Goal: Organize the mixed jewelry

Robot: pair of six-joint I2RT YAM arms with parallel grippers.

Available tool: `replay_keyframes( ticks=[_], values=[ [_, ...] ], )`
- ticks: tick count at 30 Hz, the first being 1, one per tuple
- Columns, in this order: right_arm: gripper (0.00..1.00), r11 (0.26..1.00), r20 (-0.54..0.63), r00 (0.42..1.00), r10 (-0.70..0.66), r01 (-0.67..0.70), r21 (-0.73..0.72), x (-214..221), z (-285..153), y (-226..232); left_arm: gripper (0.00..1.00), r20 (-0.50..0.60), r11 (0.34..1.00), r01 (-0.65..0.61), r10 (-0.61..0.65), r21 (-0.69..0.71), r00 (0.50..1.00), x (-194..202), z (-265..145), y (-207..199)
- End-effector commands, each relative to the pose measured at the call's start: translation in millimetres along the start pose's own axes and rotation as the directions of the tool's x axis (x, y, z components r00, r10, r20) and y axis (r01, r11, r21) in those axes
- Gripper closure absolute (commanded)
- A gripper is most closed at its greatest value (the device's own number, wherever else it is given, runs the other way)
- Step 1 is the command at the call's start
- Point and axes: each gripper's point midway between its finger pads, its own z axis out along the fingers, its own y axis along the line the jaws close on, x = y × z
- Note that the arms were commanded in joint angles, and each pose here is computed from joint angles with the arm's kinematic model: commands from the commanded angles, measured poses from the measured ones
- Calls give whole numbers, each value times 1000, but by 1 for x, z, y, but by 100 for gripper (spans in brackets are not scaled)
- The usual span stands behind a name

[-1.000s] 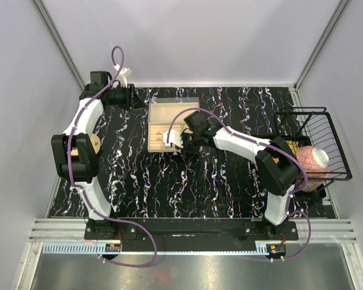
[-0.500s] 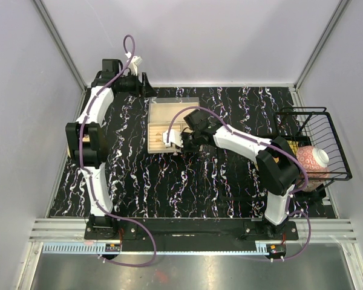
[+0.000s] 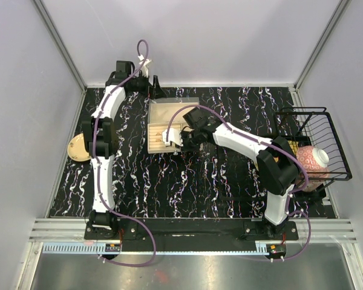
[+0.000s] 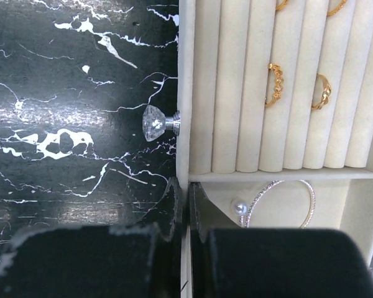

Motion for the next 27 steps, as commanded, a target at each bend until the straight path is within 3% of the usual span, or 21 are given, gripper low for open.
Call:
replay_keyframes(
  ticks=[1, 7, 27],
  values=[
    [100, 999, 39, 999, -29, 28, 46, -17, -7, -21, 1, 32, 996, -86, 85, 16, 996, -17, 16, -6],
    [100, 999, 36, 999, -23, 21, 46, -18, -4, -24, 1, 6, 997, -63, 62, 52, 998, -3, 34, -12],
    [100, 999, 59, 998, 2, -5, 49, -21, -2, -24, 1, -15, 983, 21, -19, 181, 1000, 15, 38, -42]
  ],
)
